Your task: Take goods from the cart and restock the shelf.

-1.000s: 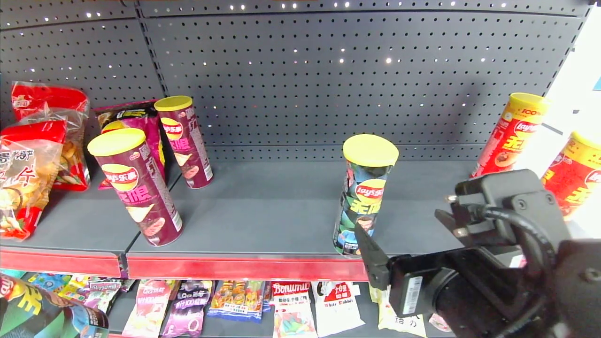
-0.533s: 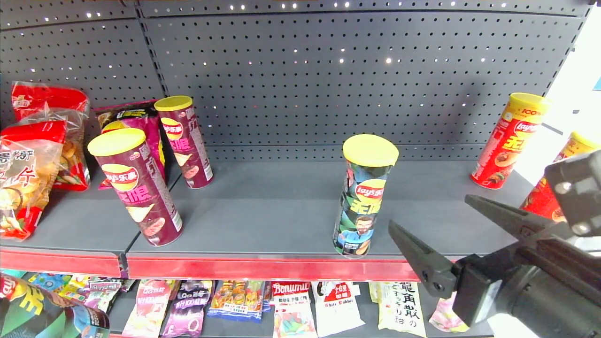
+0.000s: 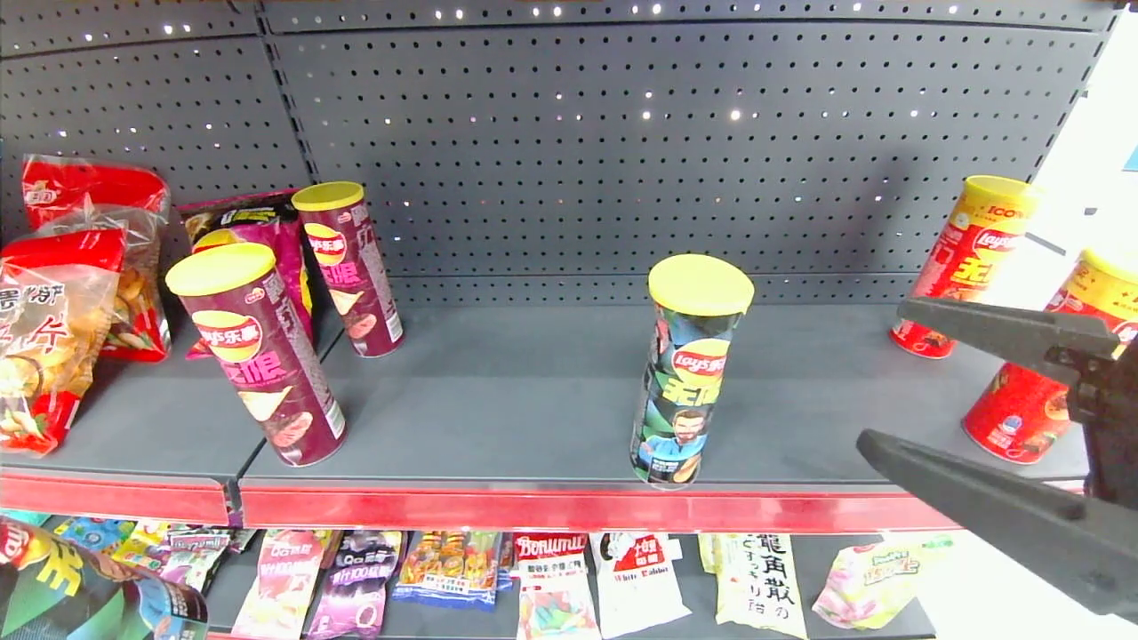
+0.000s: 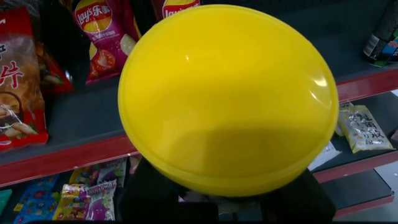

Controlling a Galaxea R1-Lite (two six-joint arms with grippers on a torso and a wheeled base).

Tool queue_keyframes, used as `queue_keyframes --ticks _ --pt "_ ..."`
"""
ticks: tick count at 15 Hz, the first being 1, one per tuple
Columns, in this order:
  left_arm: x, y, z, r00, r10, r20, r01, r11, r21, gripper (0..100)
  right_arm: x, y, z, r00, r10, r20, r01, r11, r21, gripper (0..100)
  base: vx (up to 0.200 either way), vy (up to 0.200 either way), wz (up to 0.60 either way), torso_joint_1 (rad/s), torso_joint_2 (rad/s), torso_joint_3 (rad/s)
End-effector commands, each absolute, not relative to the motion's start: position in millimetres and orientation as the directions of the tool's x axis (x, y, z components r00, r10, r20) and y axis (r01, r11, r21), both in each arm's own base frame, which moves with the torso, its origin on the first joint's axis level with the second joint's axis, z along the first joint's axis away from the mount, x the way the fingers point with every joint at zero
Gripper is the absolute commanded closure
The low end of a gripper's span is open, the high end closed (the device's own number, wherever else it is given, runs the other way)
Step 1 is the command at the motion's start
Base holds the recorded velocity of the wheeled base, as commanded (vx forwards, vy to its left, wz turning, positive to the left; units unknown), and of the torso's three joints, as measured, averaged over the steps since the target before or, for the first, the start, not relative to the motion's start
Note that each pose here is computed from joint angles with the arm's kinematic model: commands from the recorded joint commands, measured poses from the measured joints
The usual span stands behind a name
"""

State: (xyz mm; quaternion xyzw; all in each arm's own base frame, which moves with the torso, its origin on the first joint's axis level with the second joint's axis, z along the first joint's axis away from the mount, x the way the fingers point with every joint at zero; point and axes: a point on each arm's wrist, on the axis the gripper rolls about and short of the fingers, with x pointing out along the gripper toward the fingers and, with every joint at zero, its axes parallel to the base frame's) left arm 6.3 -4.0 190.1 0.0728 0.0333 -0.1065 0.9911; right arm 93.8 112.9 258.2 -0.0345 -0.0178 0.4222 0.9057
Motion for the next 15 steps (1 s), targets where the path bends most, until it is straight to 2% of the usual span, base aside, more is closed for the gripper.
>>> queue_keyframes --ticks 1,3,4,5,8,10,12,15 --pt "8 -4 191 0.973 -0.213 -0.086 0.223 0.965 0.136 100 95 94 263 0.683 0.729 0.04 -0.727 0.685 -0.046 0 0.0 0.0 0.0 0.0 0.0 0.0" --pt "9 -5 193 0.97 -0.228 -0.087 0.238 0.962 0.134 100 100 73 258 0.755 0.655 0.023 -0.65 0.753 -0.1 0 0.0 0.0 0.0 0.0 0.0 0.0" --pt "9 -5 193 0.97 -0.228 -0.087 0.238 0.962 0.134 100 100 73 258 0.755 0.655 0.023 -0.65 0.753 -0.1 0 0.0 0.0 0.0 0.0 0.0 0.0" --pt "9 -5 194 0.966 -0.246 -0.082 0.255 0.957 0.135 100 86 52 250 0.804 0.591 -0.075 -0.595 0.795 -0.118 0 0.0 0.0 0.0 0.0 0.0 0.0" --pt "10 -6 198 0.955 -0.286 -0.077 0.294 0.947 0.133 100 45 22 240 0.866 0.478 -0.145 -0.494 0.862 -0.113 0 0.0 0.0 0.0 0.0 0.0 0.0" --pt "13 -7 204 0.945 -0.318 -0.077 0.326 0.936 0.13 100 28 11 234 0.917 0.357 -0.175 -0.38 0.918 -0.117 0 0.0 0.0 0.0 0.0 0.0 0.0" --pt "26 -8 222 0.925 -0.368 -0.09 0.377 0.918 0.12 100 9 1 221 0.967 0.171 -0.187 -0.193 0.976 -0.102 0 0.0 0.0 0.0 0.0 0.0 0.0" --pt "38 -10 236 0.898 -0.429 -0.097 0.438 0.892 0.11 100 -17 -3 196 0.961 -0.103 -0.257 0.08 0.992 -0.101 0 0.0 0.0 0.0 0.0 0.0 0.0"
